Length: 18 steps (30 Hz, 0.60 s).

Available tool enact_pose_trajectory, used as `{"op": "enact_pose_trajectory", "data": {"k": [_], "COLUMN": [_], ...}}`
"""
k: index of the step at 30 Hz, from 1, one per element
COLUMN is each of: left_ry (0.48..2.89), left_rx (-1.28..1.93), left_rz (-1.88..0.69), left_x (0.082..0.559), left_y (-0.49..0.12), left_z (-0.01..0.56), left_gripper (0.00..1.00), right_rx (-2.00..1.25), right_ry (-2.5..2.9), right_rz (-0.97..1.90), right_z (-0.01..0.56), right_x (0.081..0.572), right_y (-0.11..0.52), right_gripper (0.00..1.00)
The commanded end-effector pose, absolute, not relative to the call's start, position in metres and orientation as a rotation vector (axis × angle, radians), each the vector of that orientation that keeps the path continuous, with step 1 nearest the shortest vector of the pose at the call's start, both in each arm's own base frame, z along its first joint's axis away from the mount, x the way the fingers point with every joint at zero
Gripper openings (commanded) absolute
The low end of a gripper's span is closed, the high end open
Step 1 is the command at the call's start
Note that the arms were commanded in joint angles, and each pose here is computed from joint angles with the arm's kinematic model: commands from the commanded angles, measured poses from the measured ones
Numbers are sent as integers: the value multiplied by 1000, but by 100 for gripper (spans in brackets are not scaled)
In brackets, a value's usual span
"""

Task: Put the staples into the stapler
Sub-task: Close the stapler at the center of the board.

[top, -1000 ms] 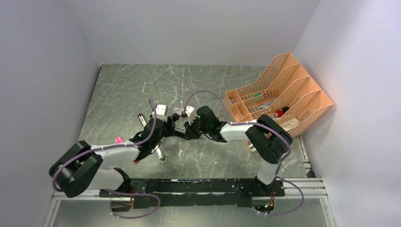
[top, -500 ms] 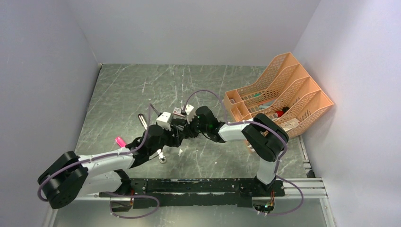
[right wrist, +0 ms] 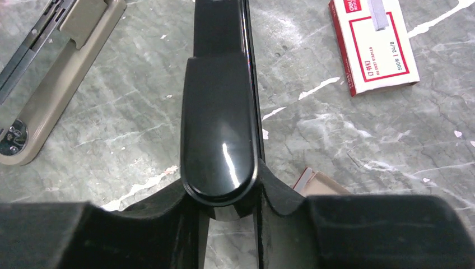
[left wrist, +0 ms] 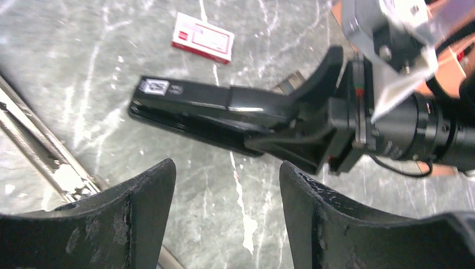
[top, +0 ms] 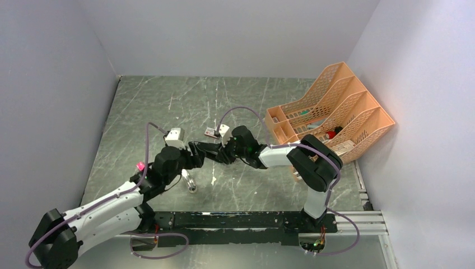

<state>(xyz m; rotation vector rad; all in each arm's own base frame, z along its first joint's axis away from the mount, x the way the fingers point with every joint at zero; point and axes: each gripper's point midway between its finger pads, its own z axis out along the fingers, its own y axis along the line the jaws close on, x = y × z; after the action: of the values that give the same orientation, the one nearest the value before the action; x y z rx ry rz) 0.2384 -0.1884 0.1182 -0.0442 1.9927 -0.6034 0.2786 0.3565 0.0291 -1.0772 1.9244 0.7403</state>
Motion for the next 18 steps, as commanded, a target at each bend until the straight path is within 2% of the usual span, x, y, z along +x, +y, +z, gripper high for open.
{"op": "enact_pose_trajectory", "data": {"k": [1,9,13,18], "left_ry": [1970,1876,1889,2023], "left_rx": [-110,-42,40,-206], "left_rz": [-517,-332,-294,-272], "left_x": [255,285,293,302], "left_y": [-169,-154,-161,-142], "left_z": [145,200,194,173], "left_gripper": [73,77,78,82], "right_rx": [-1126,-1156,-1145,-947], "right_ry": [1933,1920,1930,1928], "right_rz": [700,662,631,571], "right_z": [34,53,58,89], "right_x": [277,270,265,267], "right_y": [350,336,325,301], "right_gripper": [35,41,42,42]}}
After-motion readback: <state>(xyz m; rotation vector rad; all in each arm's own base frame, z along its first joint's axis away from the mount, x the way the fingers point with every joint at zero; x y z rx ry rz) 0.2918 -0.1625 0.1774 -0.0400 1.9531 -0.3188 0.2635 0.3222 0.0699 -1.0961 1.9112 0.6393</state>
